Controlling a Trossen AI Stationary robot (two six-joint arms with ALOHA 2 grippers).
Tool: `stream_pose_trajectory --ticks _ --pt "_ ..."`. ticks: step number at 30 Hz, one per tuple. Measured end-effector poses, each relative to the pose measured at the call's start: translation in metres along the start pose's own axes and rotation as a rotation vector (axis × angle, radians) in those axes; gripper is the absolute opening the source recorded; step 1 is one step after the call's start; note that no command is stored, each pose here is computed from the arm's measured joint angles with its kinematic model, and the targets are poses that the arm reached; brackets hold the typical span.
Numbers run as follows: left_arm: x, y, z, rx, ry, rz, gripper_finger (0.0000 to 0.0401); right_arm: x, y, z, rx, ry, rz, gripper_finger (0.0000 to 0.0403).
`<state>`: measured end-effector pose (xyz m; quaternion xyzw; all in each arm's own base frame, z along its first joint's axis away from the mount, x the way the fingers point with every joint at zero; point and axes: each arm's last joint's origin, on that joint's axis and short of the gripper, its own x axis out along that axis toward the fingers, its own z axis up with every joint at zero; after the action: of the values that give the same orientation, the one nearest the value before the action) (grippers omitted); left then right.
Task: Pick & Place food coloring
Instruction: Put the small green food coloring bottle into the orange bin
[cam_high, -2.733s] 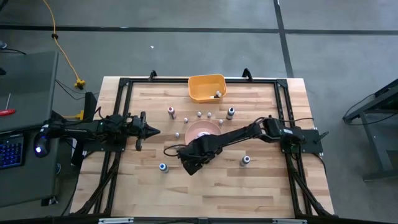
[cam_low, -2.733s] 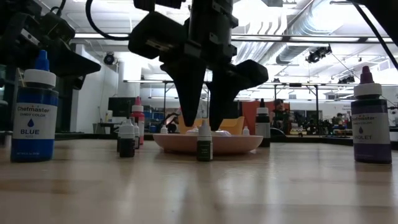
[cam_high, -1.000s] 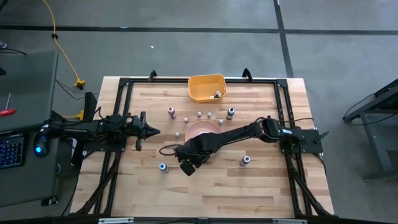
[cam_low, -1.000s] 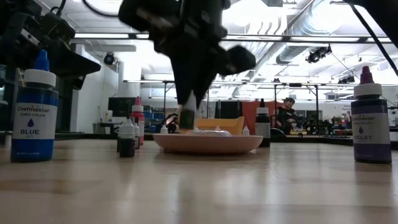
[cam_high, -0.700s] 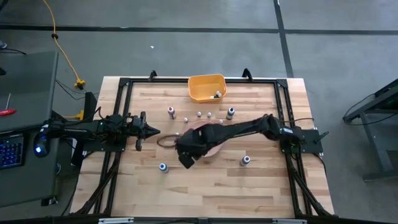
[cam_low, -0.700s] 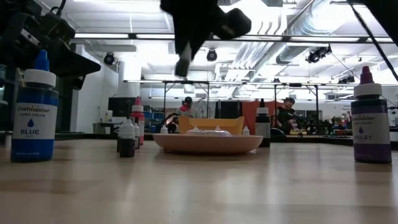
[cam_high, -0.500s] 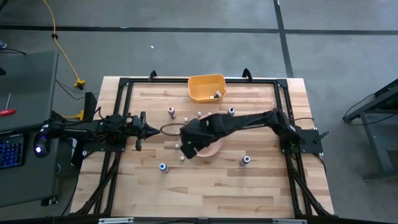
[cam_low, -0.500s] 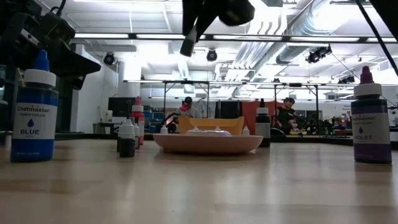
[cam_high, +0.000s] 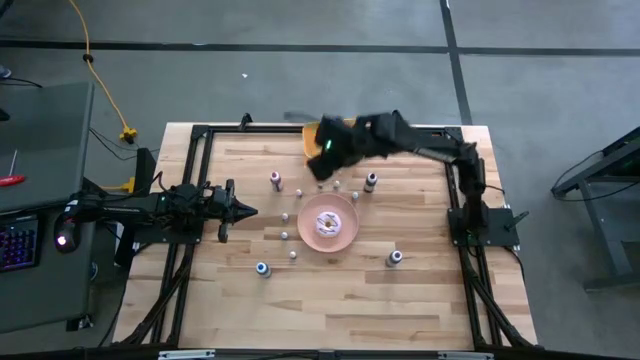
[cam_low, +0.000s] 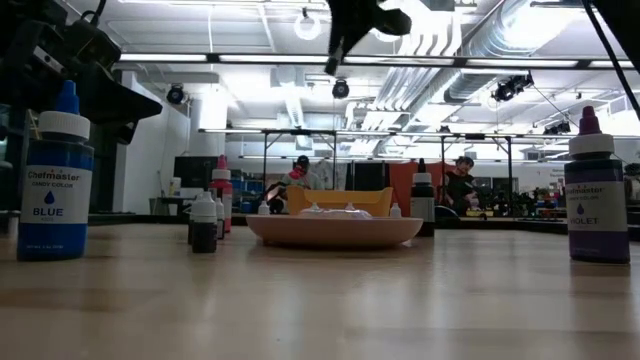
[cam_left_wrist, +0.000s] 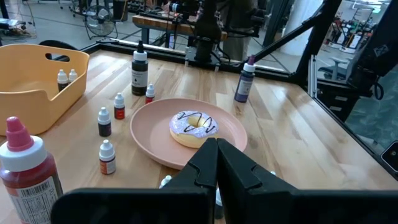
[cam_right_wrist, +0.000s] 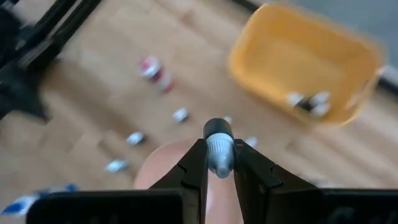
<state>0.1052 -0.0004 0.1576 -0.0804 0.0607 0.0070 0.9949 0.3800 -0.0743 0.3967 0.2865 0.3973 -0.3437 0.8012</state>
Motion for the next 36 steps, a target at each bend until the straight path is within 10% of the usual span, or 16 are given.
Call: stream_pose_trajectory --ticks 16,36 --pt "0.0 0.0 0.0 0.0 0.0 0.0 0.0001 0.026 -0.118 0.071 -0.115 -0.015 -0.155 0.0051" --pt "0.0 0.0 0.0 0.0 0.0 0.0 0.0001 0.163 -0.162 0.029 0.022 0.082 -0.029 0.0054"
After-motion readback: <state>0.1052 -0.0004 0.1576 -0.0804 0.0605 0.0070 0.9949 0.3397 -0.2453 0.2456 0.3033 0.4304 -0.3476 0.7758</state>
